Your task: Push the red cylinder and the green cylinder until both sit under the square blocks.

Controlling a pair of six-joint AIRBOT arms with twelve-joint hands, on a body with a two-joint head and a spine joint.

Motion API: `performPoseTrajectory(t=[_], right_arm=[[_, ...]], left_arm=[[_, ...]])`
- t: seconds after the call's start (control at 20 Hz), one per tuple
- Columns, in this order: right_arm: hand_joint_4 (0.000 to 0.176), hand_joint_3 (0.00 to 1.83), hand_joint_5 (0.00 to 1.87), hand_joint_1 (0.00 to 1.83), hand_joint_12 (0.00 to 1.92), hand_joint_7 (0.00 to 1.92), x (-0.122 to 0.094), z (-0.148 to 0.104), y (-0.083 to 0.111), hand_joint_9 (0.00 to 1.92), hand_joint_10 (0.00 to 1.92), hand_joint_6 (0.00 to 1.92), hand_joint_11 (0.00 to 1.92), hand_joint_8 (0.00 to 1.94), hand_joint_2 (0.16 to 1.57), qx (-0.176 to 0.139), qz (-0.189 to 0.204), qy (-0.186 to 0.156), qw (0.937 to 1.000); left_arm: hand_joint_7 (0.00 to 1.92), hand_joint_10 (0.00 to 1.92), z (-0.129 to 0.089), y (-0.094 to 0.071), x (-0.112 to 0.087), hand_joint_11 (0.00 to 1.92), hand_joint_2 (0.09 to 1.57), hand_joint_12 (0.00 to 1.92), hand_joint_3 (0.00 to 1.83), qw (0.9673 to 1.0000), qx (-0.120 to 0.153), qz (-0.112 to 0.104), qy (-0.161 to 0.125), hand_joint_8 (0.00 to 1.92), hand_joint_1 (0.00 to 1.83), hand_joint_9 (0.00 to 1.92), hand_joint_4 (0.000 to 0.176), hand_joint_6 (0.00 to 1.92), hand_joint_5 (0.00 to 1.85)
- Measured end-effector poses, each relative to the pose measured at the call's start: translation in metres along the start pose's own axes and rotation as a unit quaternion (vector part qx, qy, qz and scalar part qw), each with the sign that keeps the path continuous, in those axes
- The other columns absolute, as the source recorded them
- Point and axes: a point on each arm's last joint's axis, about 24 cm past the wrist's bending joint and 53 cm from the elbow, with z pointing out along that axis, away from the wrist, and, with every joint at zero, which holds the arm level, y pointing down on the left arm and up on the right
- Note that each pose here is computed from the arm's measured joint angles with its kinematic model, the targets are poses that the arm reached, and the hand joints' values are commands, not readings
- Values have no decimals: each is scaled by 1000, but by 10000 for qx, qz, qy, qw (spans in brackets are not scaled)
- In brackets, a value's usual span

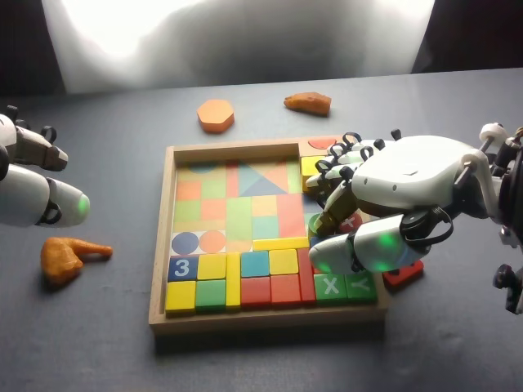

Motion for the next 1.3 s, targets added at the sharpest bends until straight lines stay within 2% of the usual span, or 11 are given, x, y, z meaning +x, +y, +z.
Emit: performPoseTrajectory(t=[0.3,0.5,0.75,0.9,1.0,1.05,1.1,1.15,1.2,1.25,1.3], right_arm=[[0,0,703,0,0,244,-19,-2,13,77,17,30,0,18,1211,-127,-5,-179,9998],[0,0,673,0,0,228,-48,-28,27,71,13,16,0,9,1213,-240,-33,-467,9986],[0,0,693,0,3,243,-60,-67,16,96,23,24,6,12,1215,-52,-300,-624,9976],[0,0,565,0,27,270,-73,-88,5,131,36,0,48,20,1209,112,-368,-802,9960],[0,1,527,0,790,357,-79,-104,7,262,72,8,1,15,1211,176,-669,-933,9932],[0,3,543,0,1218,489,-80,-110,5,413,148,17,0,57,1218,215,-715,-967,9925],[0,6,564,0,1472,587,-81,-112,3,524,216,26,0,87,1226,241,-713,-968,9925],[0,4,585,0,1628,699,-82,-114,1,550,546,41,29,106,1238,280,-765,-977,9919],[0,3,617,20,1678,772,-83,-116,-1,533,793,64,78,132,1242,305,-805,-993,9913],[0,1,631,45,1726,806,-84,-118,-2,544,1003,128,145,267,1243,327,-813,-1006,9911],[0,1,619,61,1783,757,-84,-119,-3,564,1182,224,221,527,1248,341,-822,-995,9911]], left_arm=[[227,5,0,0,0,0,1286,879,0,10000,-2,-1,2,2,80,279,39,3,249],[236,1,0,0,0,0,1275,863,0,10000,-3,-1,2,2,113,275,42,1,249],[213,1,0,0,0,0,1289,859,4,10000,-5,-1,2,0,59,276,46,2,232],[229,4,0,1,0,0,1279,886,0,10000,-15,0,3,3,66,288,48,3,240],[225,4,0,0,0,0,1283,895,0,10000,-9,-5,4,3,54,286,48,1,218],[267,7,0,1,0,10,1275,955,0,10000,-11,-1,4,4,84,324,47,4,258],[295,6,0,0,0,19,1276,993,0,10000,-9,-1,3,3,112,349,38,5,288],[357,15,0,1,0,74,1282,1045,1,10000,-11,-1,4,6,119,423,34,6,329],[427,24,0,1,0,122,1277,1109,0,10000,-13,-1,4,8,147,501,27,9,380],[566,55,0,1,0,185,1275,1229,0,10000,-11,-1,4,23,216,633,4,16,453],[687,93,0,0,0,239,1278,1336,0,10000,-9,0,2,34,231,753,0,17,500]])
